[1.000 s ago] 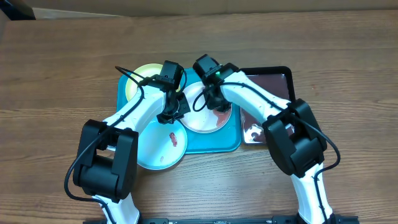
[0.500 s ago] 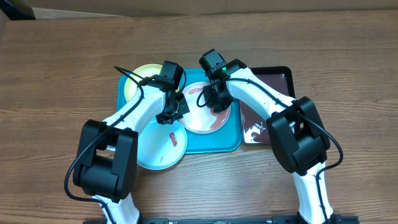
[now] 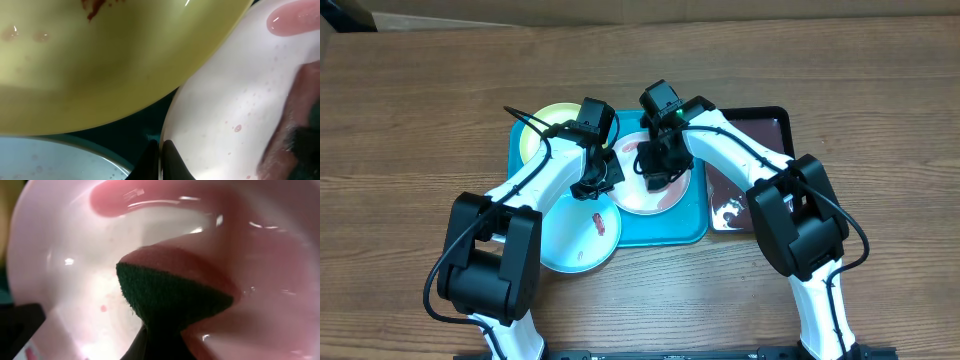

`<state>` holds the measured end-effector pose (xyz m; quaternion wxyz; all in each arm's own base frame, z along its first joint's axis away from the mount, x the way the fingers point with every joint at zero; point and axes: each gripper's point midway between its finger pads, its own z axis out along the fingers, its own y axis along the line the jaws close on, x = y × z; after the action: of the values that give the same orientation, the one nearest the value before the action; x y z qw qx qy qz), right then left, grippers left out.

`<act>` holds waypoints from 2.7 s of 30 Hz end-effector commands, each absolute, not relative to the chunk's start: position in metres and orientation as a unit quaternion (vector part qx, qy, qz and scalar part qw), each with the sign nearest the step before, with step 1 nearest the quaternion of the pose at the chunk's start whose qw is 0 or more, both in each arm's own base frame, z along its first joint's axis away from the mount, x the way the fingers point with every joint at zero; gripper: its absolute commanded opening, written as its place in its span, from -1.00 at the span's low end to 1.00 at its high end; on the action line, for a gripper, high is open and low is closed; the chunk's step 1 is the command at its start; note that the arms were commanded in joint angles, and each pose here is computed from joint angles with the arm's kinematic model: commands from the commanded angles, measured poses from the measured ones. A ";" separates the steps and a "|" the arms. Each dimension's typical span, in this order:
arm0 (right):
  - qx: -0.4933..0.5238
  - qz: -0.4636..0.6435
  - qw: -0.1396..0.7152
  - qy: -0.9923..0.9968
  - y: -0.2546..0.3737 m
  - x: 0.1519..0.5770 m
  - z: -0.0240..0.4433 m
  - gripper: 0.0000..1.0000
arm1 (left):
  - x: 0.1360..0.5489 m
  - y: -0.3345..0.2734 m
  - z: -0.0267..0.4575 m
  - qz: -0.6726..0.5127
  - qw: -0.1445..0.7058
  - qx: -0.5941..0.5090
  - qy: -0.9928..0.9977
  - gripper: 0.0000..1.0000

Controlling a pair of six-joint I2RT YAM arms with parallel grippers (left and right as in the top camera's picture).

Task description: Clean dirty plates on tray and stack at the side

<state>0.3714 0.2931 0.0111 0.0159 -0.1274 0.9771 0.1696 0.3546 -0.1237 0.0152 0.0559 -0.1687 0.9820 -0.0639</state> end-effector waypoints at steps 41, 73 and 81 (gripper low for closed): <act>-0.016 0.056 -0.003 0.998 0.074 0.406 0.086 -0.92 | 0.360 -0.131 0.020 -0.075 0.062 -0.167 0.981 -0.65; 0.115 0.090 0.053 0.988 0.024 0.441 0.103 0.66 | 0.363 -0.131 0.021 -0.076 0.069 -0.167 0.981 -0.40; 0.167 0.092 0.045 0.981 -0.020 0.436 0.102 1.00 | 0.365 -0.132 0.016 -0.080 0.078 -0.165 0.980 -0.63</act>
<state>0.4309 -0.0154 0.0858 0.0242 0.1574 0.9841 0.0792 0.3661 -0.1292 0.0176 0.0769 -0.1678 0.9796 -0.0797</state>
